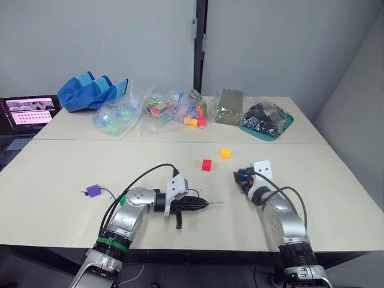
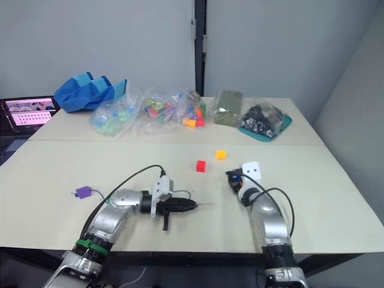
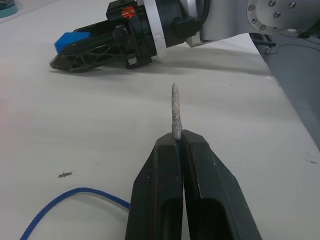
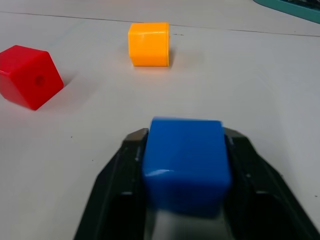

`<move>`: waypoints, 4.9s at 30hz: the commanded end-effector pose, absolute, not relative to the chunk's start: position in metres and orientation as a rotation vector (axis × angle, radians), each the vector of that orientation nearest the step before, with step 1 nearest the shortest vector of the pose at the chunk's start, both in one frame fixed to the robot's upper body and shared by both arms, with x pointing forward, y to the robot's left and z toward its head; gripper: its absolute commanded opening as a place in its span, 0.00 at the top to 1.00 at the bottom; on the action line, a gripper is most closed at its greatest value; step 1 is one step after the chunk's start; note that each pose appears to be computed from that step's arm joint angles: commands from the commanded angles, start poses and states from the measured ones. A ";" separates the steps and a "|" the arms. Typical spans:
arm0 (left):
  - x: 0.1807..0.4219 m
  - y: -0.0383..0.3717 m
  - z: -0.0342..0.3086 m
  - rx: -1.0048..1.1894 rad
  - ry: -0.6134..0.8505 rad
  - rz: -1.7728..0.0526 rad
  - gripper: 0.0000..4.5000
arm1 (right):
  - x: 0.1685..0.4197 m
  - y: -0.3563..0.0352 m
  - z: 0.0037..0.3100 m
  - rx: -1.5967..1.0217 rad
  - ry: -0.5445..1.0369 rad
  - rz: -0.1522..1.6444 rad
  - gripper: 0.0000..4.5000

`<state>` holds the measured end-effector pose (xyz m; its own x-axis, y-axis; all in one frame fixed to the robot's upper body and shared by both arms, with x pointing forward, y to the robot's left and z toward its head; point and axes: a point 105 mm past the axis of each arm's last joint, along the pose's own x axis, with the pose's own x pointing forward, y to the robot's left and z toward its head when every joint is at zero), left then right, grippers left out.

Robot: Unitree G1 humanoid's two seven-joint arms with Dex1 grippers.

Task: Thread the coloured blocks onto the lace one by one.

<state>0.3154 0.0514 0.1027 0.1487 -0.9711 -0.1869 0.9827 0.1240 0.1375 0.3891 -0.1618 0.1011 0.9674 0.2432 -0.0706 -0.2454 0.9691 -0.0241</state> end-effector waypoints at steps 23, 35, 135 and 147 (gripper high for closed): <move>0.306 0.022 0.101 0.252 0.040 -1.613 1.00 | 0.264 -0.147 0.097 0.198 0.127 0.183 0.50; 0.307 0.020 0.098 0.236 0.023 -1.578 1.00 | 0.282 -0.172 0.144 0.143 0.031 0.308 0.00; 0.318 0.018 0.093 0.381 0.060 -1.567 1.00 | 0.287 -0.140 0.114 -0.745 0.533 1.178 0.74; 0.322 0.009 0.100 0.355 0.026 -1.554 1.00 | 0.288 -0.142 0.114 -0.744 0.536 1.166 0.74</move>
<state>0.3164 0.0103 0.0877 0.0054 -0.9628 -0.2701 0.9857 -0.0404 0.1637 0.2893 -0.1403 0.1158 0.3170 0.6212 -0.7167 -0.9484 0.1999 -0.2462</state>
